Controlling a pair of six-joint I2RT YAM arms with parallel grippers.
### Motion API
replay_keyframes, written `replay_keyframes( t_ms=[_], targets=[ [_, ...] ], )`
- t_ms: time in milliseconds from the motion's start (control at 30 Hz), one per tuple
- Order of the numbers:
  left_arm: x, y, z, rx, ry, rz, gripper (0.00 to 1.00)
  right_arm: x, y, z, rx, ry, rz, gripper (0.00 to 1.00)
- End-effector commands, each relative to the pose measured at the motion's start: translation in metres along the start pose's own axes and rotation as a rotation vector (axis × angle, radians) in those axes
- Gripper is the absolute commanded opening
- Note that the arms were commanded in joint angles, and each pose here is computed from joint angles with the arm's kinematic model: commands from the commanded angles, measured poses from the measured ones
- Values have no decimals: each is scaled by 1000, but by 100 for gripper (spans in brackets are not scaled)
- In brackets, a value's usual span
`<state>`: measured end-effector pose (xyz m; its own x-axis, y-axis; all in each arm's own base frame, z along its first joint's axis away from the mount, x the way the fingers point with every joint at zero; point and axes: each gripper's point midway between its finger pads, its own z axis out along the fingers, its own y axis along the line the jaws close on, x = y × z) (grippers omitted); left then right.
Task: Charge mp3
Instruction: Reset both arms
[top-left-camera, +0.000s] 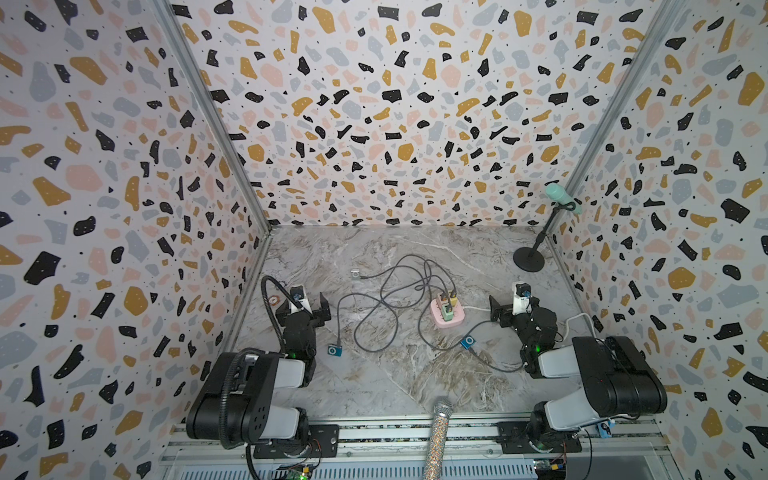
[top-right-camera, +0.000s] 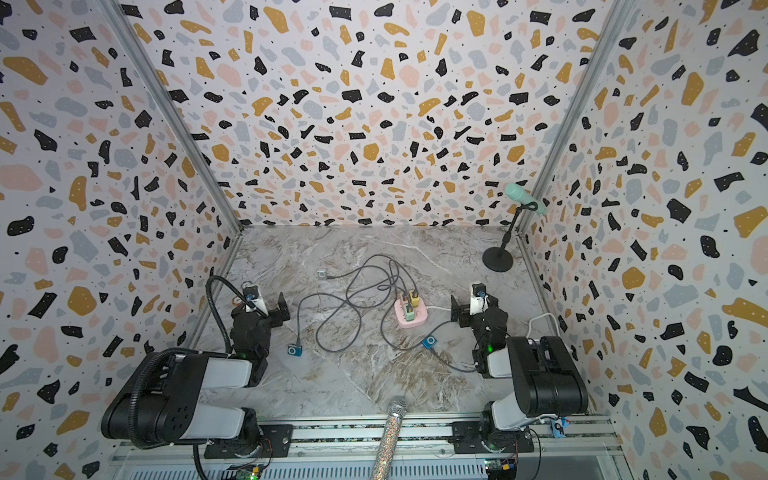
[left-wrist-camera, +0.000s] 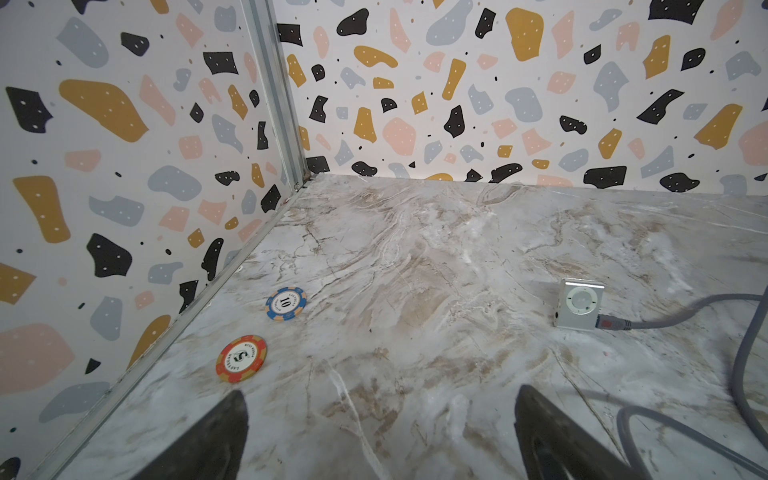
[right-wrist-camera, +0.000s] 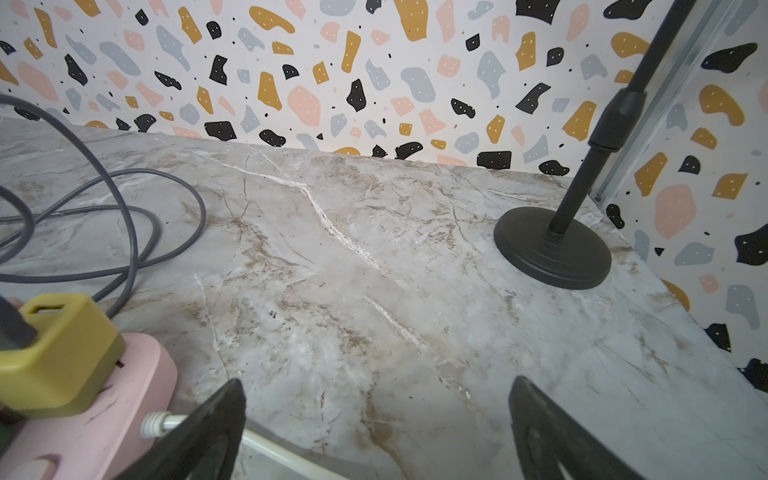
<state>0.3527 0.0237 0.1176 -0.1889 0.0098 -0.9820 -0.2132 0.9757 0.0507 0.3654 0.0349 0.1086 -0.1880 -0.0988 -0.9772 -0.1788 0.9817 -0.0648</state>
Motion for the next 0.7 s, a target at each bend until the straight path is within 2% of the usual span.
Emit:
replay_keyframes(
  t_ms=[0,667],
  targets=[
    [-14,-1,-3,4,-61,-3,100,-12,-2,1,8,-40,-11,99],
    [-14,0,-4,1,-62,-4,100,-13,-2,0,14,-43,-11,99]
  ],
)
